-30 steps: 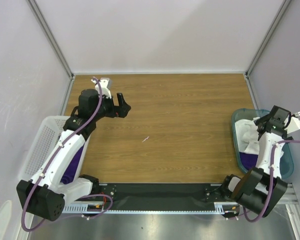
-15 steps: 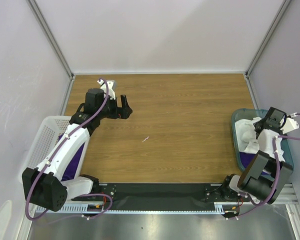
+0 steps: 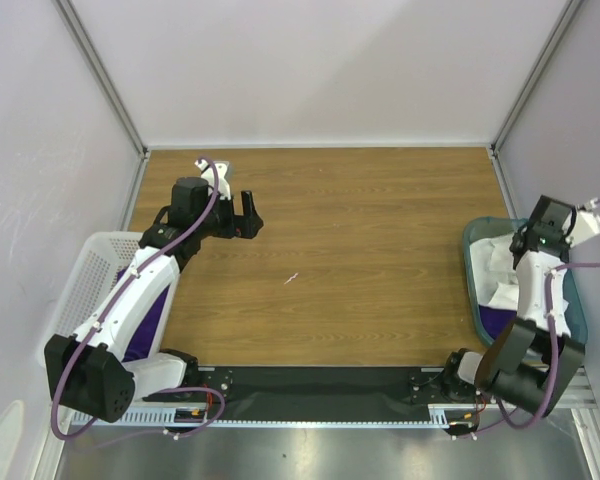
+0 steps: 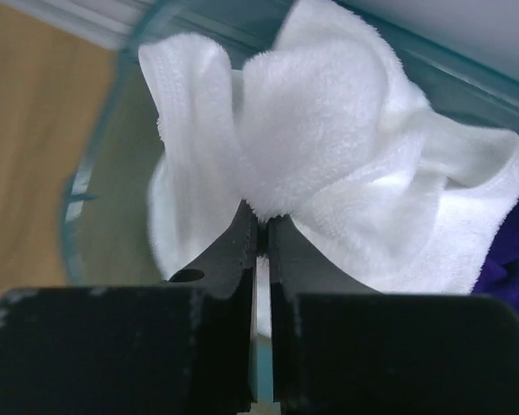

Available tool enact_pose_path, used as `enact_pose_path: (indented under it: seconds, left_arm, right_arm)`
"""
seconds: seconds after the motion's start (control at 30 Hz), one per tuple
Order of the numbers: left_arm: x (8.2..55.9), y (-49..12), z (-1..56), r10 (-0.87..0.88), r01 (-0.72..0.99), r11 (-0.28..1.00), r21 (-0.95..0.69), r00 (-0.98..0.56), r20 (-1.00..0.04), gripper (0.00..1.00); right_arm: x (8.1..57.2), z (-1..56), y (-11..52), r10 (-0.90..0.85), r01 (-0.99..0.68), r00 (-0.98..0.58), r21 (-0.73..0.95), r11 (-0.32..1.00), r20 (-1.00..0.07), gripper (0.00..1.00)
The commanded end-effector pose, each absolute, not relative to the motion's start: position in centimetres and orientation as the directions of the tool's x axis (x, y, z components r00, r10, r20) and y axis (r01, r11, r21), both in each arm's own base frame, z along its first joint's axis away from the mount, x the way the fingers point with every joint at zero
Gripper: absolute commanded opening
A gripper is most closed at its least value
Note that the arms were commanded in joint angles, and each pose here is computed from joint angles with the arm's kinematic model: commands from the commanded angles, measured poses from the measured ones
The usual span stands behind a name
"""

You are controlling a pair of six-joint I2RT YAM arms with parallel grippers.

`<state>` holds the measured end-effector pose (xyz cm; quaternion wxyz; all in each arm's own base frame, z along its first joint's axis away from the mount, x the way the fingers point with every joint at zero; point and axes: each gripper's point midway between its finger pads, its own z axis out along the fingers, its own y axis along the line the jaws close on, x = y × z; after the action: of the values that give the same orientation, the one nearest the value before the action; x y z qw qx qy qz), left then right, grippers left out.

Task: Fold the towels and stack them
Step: Grab crumpled towel, then move the towel to the center of the board

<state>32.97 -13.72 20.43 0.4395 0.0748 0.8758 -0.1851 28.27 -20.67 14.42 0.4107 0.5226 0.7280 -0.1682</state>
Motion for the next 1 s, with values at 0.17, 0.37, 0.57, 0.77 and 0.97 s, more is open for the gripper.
enact_pose_path:
  seconds: [0.17,0.37,0.57,0.77,0.97]
  left_arm:
    - [33.3,-14.0,22.4,-0.023,0.332,0.91,-0.25,-0.56,-0.828,1.0]
    - [33.1,-13.9,22.5,-0.027,0.33,0.91,-0.251,-0.557,-0.83,1.0]
    - [33.0,-13.5,22.9,-0.026,0.324,0.916,-0.237,-0.541,-0.84,1.0]
    - [33.2,-12.0,23.9,-0.07,0.274,0.932,-0.237,-0.506,-0.86,1.0]
    - [33.7,-9.6,25.1,-0.169,0.199,0.937,-0.285,-0.456,-0.874,1.0]
  right_arm:
    - [34.4,34.3,-13.0,0.392,0.657,-0.009,0.29,0.696,-0.92,0.0]
    - [39.0,44.6,-2.8,0.266,0.338,0.011,0.254,0.906,-0.964,0.0]
    - [42.2,47.8,10.9,0.189,-0.013,-0.027,0.19,0.982,-0.982,0.0]
    - [42.2,46.1,23.2,0.133,-0.304,-0.116,0.163,0.939,-0.984,0.0]
    - [41.3,35.9,31.0,0.045,-0.432,-0.313,0.184,0.883,-0.949,0.0]
